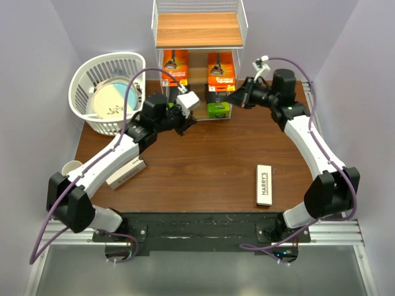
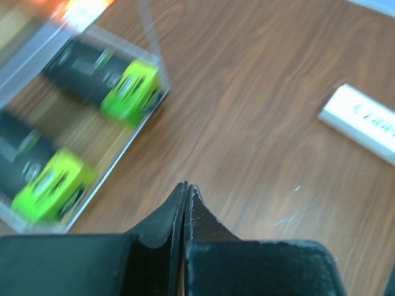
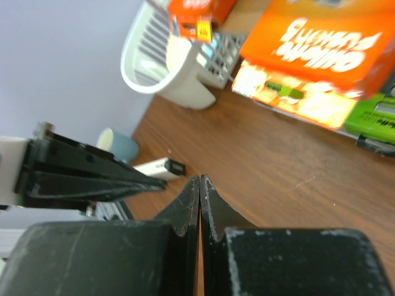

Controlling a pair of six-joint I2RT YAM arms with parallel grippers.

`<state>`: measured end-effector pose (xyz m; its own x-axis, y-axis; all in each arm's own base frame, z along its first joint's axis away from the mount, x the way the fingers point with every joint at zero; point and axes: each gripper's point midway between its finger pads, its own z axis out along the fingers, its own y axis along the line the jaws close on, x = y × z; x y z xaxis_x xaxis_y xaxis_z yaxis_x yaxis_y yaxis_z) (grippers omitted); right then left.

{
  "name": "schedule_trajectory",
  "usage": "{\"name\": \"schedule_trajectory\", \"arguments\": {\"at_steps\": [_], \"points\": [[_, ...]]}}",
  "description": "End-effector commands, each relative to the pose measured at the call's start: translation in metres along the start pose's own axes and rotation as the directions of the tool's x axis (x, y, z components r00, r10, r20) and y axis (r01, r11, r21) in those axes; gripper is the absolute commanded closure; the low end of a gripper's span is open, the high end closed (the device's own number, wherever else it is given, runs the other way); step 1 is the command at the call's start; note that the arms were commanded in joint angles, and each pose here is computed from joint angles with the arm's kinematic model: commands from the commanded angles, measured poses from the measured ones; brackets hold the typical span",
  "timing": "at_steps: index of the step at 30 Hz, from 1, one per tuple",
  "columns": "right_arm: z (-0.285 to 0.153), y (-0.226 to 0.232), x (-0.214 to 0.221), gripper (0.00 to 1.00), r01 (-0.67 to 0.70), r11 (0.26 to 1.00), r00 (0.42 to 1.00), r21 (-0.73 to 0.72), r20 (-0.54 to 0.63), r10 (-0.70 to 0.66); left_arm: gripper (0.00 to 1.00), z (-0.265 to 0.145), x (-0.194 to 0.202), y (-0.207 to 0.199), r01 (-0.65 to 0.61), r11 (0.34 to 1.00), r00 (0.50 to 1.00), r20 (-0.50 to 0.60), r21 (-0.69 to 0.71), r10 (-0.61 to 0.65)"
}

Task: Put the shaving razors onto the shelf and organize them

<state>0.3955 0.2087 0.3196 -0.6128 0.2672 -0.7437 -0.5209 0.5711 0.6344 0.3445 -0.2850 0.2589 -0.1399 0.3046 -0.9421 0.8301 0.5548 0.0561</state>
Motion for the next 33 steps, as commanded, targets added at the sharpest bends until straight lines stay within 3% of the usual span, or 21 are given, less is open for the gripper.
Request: {"name": "schedule_trajectory", "arguments": {"at_steps": [1,8,17,33], "points": [[0.022,-0.001,0.000,1.00,0.138,0.987,0.990,0.079,-0.001,-0.139,1.00,-0.036,0.022,0.038,0.012,0.985,0.999,-0.046,-0.170,-0.020],[0.047,-0.016,-0.005,1.00,0.144,0.976,0.989,0.163,0.018,-0.148,1.00,-0.089,0.044,0.097,0.238,0.918,0.970,0.038,-0.317,-0.239],[0.075,-0.040,-0.024,1.00,0.153,0.964,0.985,0.216,0.043,-0.166,1.00,-0.125,0.065,0.105,0.320,0.869,0.946,0.067,-0.377,-0.318],[0.087,-0.063,-0.049,1.00,0.183,0.929,0.971,0.321,0.090,-0.223,1.00,-0.148,0.077,0.115,0.422,0.817,0.905,0.129,-0.394,-0.405]]}}
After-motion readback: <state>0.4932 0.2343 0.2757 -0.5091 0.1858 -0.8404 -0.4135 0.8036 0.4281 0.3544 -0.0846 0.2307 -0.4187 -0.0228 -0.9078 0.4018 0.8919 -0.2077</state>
